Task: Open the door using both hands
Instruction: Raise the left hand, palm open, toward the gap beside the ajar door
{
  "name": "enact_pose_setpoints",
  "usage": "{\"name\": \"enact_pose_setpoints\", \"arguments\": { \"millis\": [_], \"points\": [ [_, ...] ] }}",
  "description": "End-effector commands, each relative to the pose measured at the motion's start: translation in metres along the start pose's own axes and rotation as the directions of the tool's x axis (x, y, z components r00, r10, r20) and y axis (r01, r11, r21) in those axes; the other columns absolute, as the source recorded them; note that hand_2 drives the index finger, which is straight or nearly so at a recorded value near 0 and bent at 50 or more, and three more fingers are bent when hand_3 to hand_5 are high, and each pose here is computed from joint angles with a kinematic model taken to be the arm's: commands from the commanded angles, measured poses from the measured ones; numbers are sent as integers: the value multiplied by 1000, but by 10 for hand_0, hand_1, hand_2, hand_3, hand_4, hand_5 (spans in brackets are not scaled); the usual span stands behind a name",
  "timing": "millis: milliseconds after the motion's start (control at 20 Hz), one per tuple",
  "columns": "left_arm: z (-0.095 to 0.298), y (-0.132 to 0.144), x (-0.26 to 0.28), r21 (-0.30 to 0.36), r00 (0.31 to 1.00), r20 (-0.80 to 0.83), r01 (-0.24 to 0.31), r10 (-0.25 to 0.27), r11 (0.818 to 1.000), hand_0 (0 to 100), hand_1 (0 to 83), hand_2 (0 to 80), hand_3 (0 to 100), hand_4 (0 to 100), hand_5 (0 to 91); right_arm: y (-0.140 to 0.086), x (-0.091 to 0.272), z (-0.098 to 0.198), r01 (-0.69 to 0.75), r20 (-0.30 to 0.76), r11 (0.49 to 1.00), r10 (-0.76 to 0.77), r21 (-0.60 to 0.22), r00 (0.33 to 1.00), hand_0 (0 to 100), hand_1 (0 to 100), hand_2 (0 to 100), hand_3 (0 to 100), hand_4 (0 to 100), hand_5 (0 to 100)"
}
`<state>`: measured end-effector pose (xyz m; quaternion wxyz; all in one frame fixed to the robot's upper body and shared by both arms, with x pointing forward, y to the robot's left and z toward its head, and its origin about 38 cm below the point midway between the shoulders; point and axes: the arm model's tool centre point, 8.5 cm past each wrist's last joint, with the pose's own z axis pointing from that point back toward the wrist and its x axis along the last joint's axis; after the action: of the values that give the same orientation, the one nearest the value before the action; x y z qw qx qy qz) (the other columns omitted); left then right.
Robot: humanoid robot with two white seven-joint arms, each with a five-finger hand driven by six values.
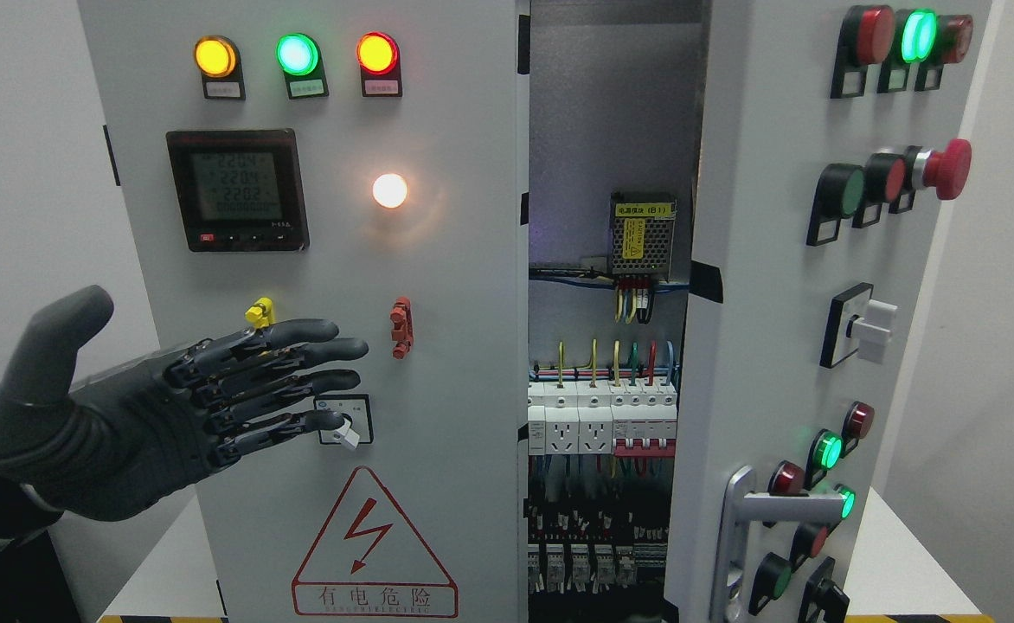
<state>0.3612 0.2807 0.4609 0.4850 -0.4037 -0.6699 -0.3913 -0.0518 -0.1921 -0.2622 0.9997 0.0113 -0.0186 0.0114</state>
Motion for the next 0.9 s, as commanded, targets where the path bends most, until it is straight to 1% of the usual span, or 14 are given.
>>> {"name": "enact_pose_setpoints", "arguments": {
  "millis": [0,100,150,200,451,551,751,851],
  "points": [
    [-8,2,-78,30,972,-152,-176,178,984,0,0,0,0,31,0,0,0,0,0,-1,1000,0,0,1000,106,0,0,0,0,0],
    [-13,2,-82,37,969,-151,-190,193,981,0,0,0,0,31,0,0,0,0,0,-1,1000,0,0,1000,106,0,0,0,0,0],
    [-21,2,-82,33,967,-142,-208,211,978,0,0,0,0,31,0,0,0,0,0,0,1000,0,1,1000,106,0,0,0,0,0],
    [-28,3,-81,30,966,-140,-214,216,976,0,0,0,0,31,0,0,0,0,0,0,1000,0,1,1000,107,0,0,0,0,0],
    [-79,12,-81,-21,961,-151,-237,231,971,0,0,0,0,31,0,0,0,0,0,0,1000,0,1,1000,107,0,0,0,0,0],
    [-98,9,-77,-55,963,-142,-240,231,969,0,0,0,0,31,0,0,0,0,0,0,1000,0,1,1000,107,0,0,0,0,0],
    [-131,2,-69,-77,959,-140,-258,245,963,0,0,0,0,31,0,0,0,0,0,0,1000,0,1,1000,107,0,0,0,0,0],
    [-143,4,-63,-86,958,-133,-266,253,960,0,0,0,0,31,0,0,0,0,0,-1,1000,0,0,1000,106,0,0,0,0,0]
  ]
}}
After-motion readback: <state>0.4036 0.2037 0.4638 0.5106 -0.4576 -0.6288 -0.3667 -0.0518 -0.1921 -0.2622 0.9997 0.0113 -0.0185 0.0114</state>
